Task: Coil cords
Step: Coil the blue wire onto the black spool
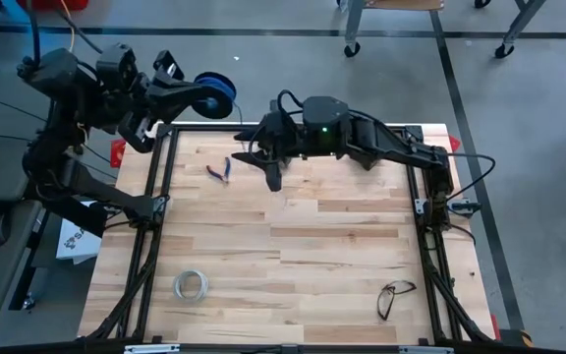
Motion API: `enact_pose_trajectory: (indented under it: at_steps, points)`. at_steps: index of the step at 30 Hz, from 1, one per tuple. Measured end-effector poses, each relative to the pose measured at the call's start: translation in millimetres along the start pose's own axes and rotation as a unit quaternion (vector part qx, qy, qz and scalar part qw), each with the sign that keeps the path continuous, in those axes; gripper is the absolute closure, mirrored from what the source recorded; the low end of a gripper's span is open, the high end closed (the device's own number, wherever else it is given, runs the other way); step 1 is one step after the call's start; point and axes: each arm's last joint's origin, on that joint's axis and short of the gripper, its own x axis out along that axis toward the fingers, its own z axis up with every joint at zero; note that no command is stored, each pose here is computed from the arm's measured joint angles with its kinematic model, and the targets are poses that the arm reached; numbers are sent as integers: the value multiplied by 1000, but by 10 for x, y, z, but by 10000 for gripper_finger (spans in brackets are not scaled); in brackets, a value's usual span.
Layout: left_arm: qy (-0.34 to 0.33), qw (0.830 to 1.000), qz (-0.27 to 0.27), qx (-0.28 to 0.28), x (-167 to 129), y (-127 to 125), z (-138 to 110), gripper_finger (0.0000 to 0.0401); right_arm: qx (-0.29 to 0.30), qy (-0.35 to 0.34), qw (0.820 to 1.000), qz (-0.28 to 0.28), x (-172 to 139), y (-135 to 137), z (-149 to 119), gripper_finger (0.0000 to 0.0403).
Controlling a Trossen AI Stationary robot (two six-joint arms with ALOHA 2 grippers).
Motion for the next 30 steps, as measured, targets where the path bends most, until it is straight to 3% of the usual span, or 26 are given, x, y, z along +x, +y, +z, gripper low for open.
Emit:
enact_pose_trajectory:
  at_steps: [12, 18, 22, 30]
  points:
    - [15, 1000, -5, -5, -61, -10, 5, 400, -9, 20, 999, -30, -358, -300, 151, 213]
    - [31, 1000, -1, -4, -49, -1, -33, 400, -3, 21, 1000, 20, -607, -386, 256, 213]
    - [32, 999, 5, 11, -3, 30, -56, 400, -10, 24, 996, 83, -604, -392, 240, 213]
    - [-14, 1000, 7, 11, 93, 80, -12, 400, -11, 38, 993, 113, -533, -432, 168, 213]
